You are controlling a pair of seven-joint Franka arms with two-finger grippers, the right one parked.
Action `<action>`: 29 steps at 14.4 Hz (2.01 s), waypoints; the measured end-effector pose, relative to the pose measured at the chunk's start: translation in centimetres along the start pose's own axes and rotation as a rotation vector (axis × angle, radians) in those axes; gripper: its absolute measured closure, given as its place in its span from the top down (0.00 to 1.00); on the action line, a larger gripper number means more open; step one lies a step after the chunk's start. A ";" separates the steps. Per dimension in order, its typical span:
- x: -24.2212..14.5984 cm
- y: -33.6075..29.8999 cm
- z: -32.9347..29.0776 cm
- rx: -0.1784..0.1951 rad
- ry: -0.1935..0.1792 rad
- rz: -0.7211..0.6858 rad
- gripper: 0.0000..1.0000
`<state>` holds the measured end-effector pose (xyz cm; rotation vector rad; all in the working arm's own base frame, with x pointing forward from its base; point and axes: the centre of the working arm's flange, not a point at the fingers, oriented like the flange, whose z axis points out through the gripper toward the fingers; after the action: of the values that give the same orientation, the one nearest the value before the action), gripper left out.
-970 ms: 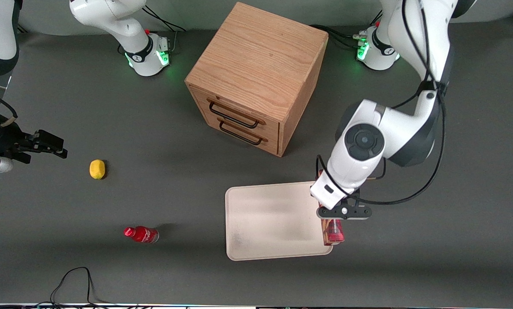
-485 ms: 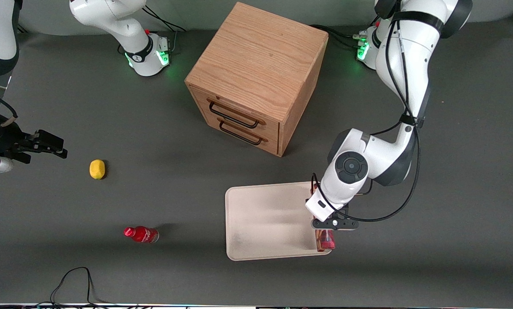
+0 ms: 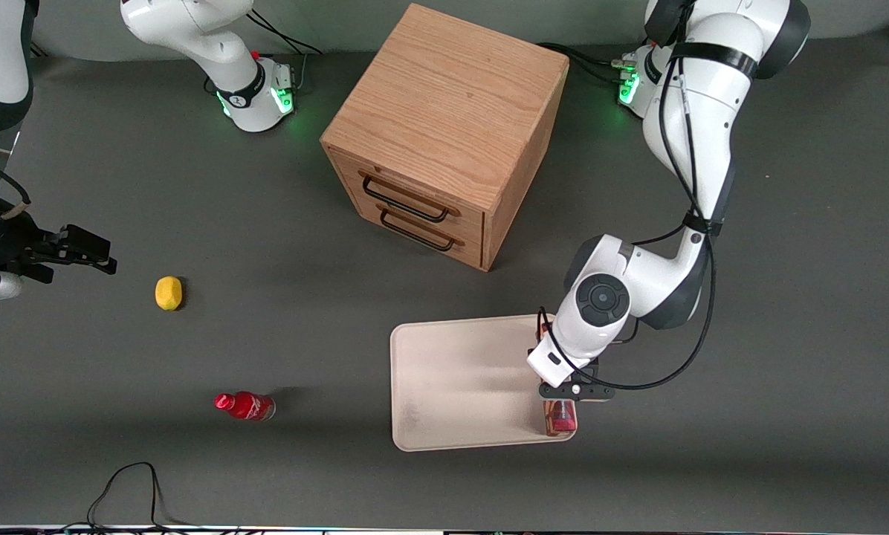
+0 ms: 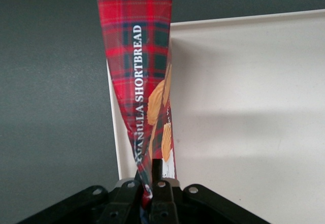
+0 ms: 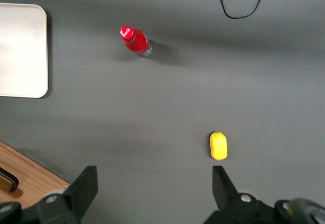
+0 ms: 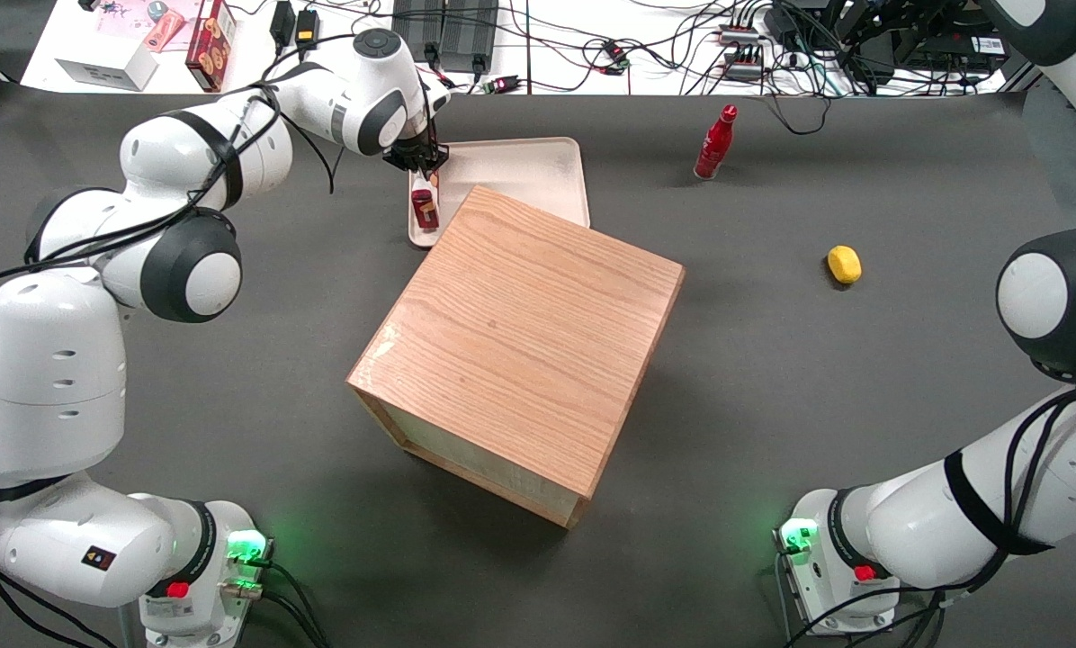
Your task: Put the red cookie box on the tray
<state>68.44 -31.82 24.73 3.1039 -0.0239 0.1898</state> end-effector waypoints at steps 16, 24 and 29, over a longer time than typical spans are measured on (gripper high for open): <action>-2.7 -2.1 -27.1 0.062 -0.074 -0.037 1.00; -6.3 -11.7 -42.3 0.074 -0.023 -0.151 1.00; -5.8 -22.9 -44.7 0.051 -0.016 -0.204 1.00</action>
<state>57.63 -7.36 67.65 3.1298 0.3002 0.1609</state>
